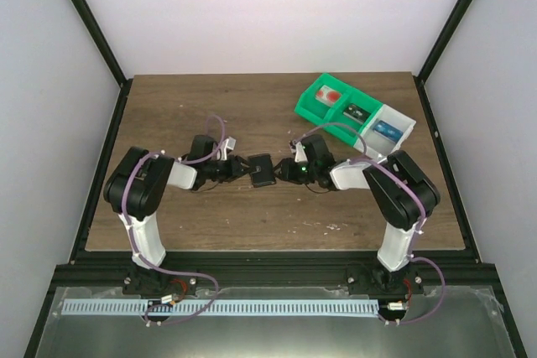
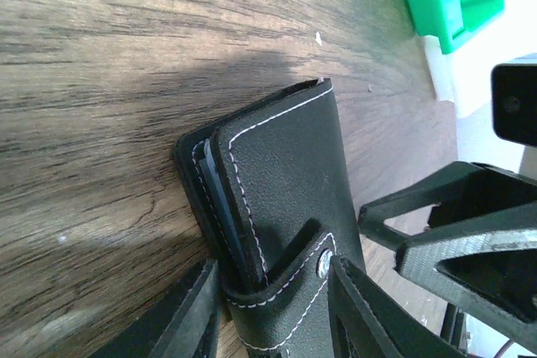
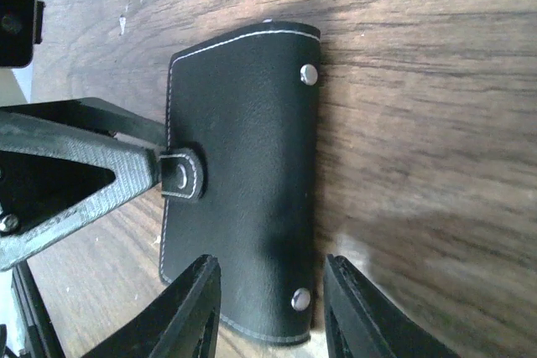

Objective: Take the credit cards out of the card holder

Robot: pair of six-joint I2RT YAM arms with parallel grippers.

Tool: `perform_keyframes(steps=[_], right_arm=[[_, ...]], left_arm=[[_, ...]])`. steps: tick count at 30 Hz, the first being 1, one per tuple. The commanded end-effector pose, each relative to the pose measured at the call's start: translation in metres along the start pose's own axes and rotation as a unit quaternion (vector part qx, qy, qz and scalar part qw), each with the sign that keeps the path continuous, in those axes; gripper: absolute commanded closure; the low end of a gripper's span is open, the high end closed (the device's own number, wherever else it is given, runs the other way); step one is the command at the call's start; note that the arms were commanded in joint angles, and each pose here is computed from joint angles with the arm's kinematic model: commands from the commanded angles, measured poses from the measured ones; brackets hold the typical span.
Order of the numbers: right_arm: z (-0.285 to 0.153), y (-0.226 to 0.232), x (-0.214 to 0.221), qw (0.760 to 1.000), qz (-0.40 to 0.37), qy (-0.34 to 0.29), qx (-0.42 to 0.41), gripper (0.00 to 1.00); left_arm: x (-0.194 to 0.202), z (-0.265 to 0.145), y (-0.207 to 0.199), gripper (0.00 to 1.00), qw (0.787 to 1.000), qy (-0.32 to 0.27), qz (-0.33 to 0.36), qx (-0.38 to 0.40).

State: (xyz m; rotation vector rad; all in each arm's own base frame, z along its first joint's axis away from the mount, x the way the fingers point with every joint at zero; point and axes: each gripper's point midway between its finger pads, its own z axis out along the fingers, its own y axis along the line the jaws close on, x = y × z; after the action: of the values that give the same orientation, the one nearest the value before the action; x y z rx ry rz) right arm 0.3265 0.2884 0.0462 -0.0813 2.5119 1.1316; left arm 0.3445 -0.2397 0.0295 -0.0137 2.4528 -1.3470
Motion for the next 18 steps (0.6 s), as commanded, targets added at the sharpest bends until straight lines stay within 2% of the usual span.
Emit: perform_keyframes(steps=[1, 6, 8, 10, 12, 18], right_arm=[[0.014, 0.008, -0.011, 0.999, -0.029, 0.001, -0.021, 0.64], [0.032, 0.001, -0.006, 0.999, -0.036, 0.033, -0.020, 0.67], [0.032, 0.001, -0.005, 0.998, -0.041, 0.036, -0.018, 0.75], [0.027, 0.002, -0.004, 0.998, -0.047, 0.033, -0.018, 0.91], [0.018, 0.007, -0.001, 0.998, -0.052, 0.030, -0.023, 0.99], [-0.018, 0.023, 0.012, 0.997, -0.066, 0.023, -0.013, 0.99]], left_arm=[[0.041, 0.007, 0.031, 0.62, 0.997, 0.051, -0.051, -0.037], [0.051, 0.010, 0.030, 0.63, 0.996, 0.064, -0.047, -0.039], [0.054, 0.008, 0.030, 0.64, 0.996, 0.065, -0.046, -0.042], [0.056, 0.005, 0.029, 0.64, 0.996, 0.062, -0.045, -0.045], [0.058, 0.000, 0.028, 0.65, 0.996, 0.057, -0.047, -0.051], [0.064, -0.030, 0.010, 0.57, 0.995, 0.034, -0.023, -0.094]])
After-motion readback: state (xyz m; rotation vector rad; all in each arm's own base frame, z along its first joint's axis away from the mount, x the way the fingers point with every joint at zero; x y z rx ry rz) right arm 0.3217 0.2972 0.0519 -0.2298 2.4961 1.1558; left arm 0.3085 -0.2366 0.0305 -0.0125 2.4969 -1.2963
